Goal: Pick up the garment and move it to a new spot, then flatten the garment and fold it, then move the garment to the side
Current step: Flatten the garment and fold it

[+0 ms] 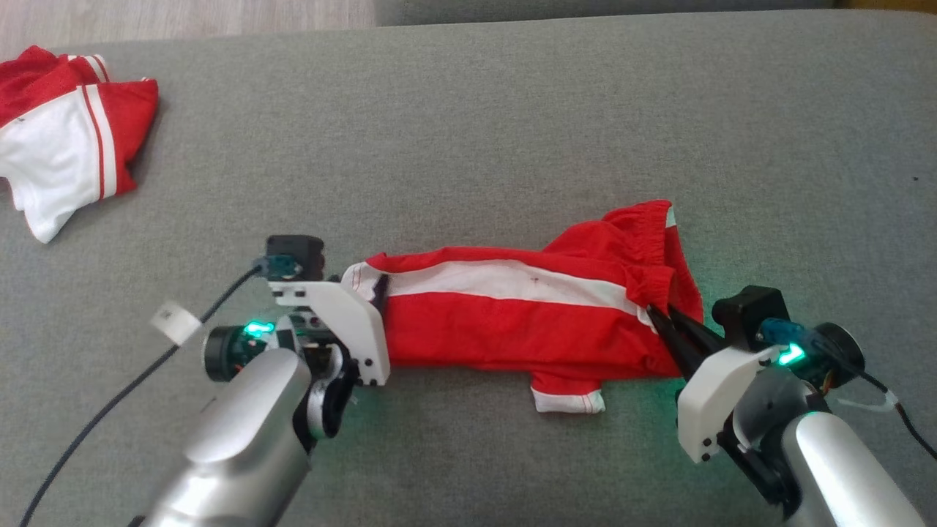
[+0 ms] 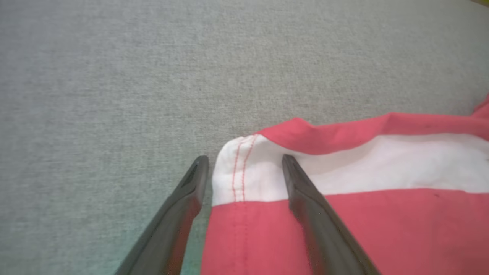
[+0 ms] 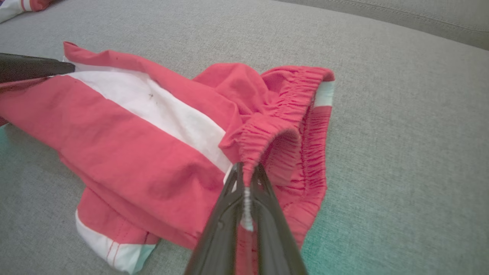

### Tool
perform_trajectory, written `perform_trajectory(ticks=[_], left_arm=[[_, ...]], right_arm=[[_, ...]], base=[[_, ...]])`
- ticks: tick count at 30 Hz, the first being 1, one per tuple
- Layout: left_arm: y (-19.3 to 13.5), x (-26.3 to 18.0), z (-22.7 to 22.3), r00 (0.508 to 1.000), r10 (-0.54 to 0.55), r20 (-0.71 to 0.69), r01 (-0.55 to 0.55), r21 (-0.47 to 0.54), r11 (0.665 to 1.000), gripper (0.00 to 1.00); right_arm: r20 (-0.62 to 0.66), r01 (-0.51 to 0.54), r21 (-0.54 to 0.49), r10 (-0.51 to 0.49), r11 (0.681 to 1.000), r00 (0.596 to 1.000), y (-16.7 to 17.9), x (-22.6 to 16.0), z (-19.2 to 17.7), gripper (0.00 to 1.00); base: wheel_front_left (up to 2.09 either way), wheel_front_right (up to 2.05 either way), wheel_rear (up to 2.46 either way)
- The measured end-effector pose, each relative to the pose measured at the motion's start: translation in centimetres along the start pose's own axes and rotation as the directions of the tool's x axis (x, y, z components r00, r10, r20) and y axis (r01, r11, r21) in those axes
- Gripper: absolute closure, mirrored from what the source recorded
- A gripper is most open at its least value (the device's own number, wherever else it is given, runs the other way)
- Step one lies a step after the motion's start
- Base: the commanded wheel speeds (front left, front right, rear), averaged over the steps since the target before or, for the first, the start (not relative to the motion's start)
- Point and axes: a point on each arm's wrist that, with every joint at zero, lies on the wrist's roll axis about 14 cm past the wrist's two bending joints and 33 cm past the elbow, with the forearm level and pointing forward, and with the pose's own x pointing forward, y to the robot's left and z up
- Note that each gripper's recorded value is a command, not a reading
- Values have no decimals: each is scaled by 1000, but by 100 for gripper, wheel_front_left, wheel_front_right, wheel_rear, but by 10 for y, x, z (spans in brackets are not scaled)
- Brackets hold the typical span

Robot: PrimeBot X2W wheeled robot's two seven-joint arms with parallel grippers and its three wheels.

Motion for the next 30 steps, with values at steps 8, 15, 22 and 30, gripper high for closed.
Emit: perform_trajectory(ticks=[8, 15, 22, 30], left_arm=[[-7, -2, -3, 1000, -10, -28, 11, 25, 1000, 7], [-1, -1, -4, 999, 27, -36, -26, 20, 999, 0], [1, 2, -6, 998, 37, -44, -35, 27, 999, 55], [0, 1, 1, 999, 32, -4, -32, 25, 999, 100]], right_arm=[[10, 1, 0, -1, 1000, 1000, 0, 0, 2, 100], [11, 4, 4, -4, 1000, 1000, 0, -1, 1, 100], [11, 9, 9, -9, 1000, 1000, -2, -2, -1, 100], [13, 12, 9, -12, 1000, 1000, -2, -2, -1, 100]], base=[[0, 0, 0], [0, 0, 0], [0, 0, 0], [0, 0, 0]])
